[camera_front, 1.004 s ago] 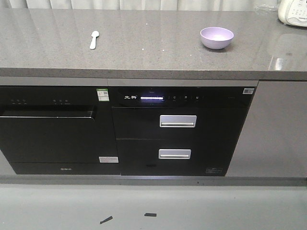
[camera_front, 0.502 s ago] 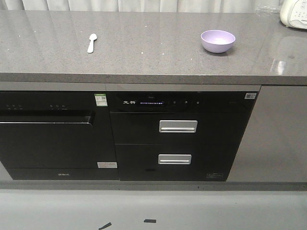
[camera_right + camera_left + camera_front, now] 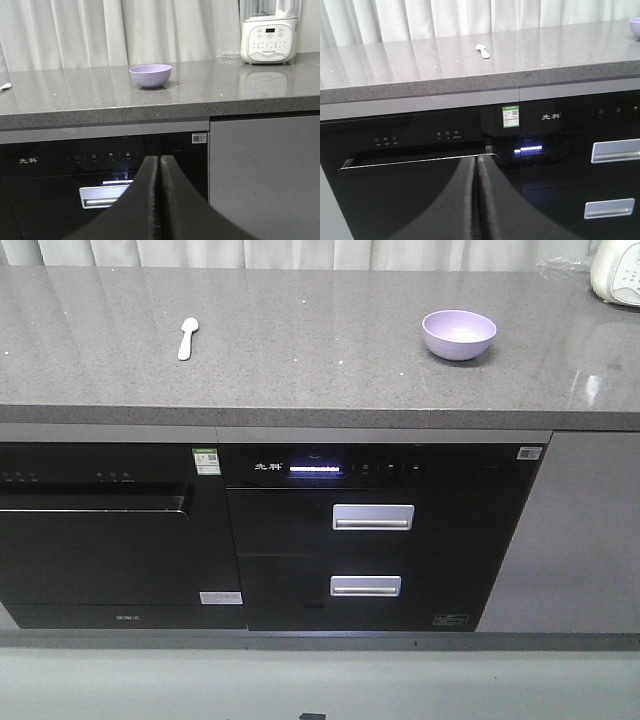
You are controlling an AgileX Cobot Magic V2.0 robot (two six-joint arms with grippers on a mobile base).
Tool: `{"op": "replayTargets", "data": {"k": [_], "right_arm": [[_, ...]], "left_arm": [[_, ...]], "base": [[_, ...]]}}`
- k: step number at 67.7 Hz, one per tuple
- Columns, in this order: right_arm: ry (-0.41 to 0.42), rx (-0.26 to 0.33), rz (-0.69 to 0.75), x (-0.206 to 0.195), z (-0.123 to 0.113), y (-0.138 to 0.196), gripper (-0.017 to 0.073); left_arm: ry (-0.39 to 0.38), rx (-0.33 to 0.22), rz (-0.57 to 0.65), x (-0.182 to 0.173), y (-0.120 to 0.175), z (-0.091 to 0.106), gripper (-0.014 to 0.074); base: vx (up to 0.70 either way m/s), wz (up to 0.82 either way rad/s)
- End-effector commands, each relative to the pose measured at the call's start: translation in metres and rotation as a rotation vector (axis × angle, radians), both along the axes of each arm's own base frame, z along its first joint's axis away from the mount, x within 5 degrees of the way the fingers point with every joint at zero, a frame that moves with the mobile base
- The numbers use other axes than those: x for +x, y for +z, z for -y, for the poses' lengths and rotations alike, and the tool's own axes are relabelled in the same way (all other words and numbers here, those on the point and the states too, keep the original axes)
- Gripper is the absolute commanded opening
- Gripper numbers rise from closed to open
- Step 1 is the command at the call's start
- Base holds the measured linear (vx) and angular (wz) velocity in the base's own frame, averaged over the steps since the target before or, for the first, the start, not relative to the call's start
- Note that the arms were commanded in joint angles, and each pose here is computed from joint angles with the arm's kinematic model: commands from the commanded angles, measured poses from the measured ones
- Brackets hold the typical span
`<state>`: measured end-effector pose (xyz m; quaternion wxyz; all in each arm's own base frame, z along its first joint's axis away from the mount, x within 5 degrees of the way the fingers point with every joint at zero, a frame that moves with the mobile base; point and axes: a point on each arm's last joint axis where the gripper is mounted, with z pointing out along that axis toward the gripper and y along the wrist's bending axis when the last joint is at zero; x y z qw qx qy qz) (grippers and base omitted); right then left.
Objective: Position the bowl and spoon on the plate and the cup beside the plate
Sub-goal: 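Approach the counter edge until the spoon and bowl are within reach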
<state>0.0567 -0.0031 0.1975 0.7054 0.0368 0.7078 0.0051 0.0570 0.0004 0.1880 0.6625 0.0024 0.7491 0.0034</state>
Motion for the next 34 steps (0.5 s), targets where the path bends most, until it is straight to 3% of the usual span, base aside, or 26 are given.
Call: {"op": "replayTargets", "data": {"k": [1, 34], "right_arm": [[0.008, -0.017, 0.081, -0.0008, -0.001, 0.0061, -0.0003], [0.008, -0.017, 0.081, -0.0008, -0.001, 0.0061, -0.0003]], "left_arm": [[-0.001, -0.015, 0.063, 0.0015, 0.0081, 0.0003, -0.0006], [-0.001, -0.015, 0.063, 0.0015, 0.0081, 0.0003, -0.0006]], "base": [[0.08, 0.0], [0.08, 0.0]]}}
